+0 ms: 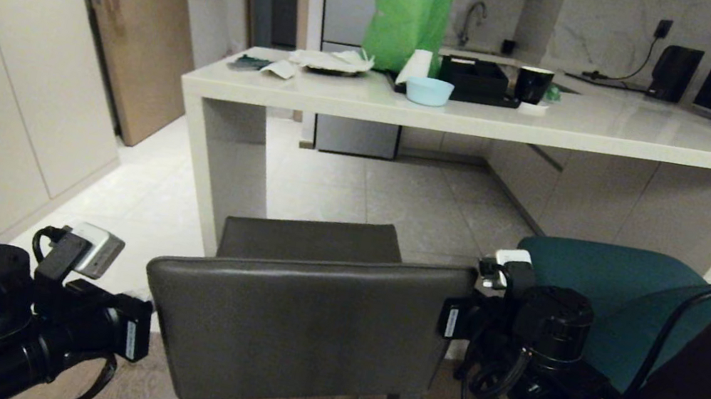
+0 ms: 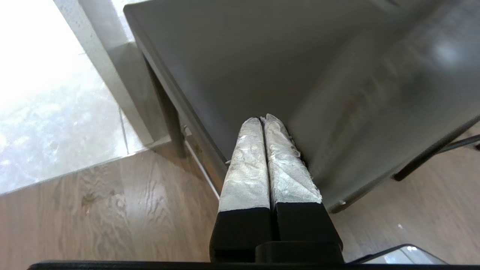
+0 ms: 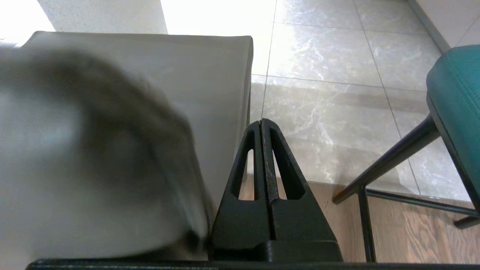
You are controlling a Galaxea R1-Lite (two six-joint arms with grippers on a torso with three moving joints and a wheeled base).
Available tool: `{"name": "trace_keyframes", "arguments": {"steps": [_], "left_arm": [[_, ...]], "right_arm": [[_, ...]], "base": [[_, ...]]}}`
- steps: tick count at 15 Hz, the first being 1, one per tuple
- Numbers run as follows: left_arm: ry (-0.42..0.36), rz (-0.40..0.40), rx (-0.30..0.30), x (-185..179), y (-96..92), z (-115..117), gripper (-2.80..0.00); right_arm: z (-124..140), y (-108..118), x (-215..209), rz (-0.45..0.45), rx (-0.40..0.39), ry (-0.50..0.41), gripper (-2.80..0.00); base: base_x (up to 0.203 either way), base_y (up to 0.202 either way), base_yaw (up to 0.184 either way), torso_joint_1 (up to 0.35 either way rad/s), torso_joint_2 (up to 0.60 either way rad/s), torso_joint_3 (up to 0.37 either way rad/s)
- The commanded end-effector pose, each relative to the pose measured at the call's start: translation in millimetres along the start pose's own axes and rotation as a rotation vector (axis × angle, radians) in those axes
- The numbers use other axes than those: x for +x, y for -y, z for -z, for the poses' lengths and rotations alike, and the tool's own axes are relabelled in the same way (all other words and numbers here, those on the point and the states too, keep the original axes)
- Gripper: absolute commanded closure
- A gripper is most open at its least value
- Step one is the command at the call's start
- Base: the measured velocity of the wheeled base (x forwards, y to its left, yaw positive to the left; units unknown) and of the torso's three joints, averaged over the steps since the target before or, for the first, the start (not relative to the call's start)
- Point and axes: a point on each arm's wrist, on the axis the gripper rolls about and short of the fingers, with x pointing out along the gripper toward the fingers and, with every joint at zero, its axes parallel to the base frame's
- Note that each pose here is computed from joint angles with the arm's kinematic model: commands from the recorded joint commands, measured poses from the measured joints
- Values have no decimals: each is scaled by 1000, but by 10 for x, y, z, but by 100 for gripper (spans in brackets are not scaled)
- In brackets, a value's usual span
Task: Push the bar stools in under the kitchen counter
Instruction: Push the gray chair back under the dining table
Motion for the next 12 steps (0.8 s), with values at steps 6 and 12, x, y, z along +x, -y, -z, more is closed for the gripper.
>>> {"name": "trace_keyframes", "arguments": {"steps": [6,12], "left_arm": [[42,-86,10,482,-66,-106,0],[-3,-174,0,251,-271,-96,0]], "right_arm": [[51,35,-136,0,-4,-7,0],[42,24,-156,-10,3,12,0]], "base": [[0,0,0,0,0,0],[0,0,0,0,0,0]]}}
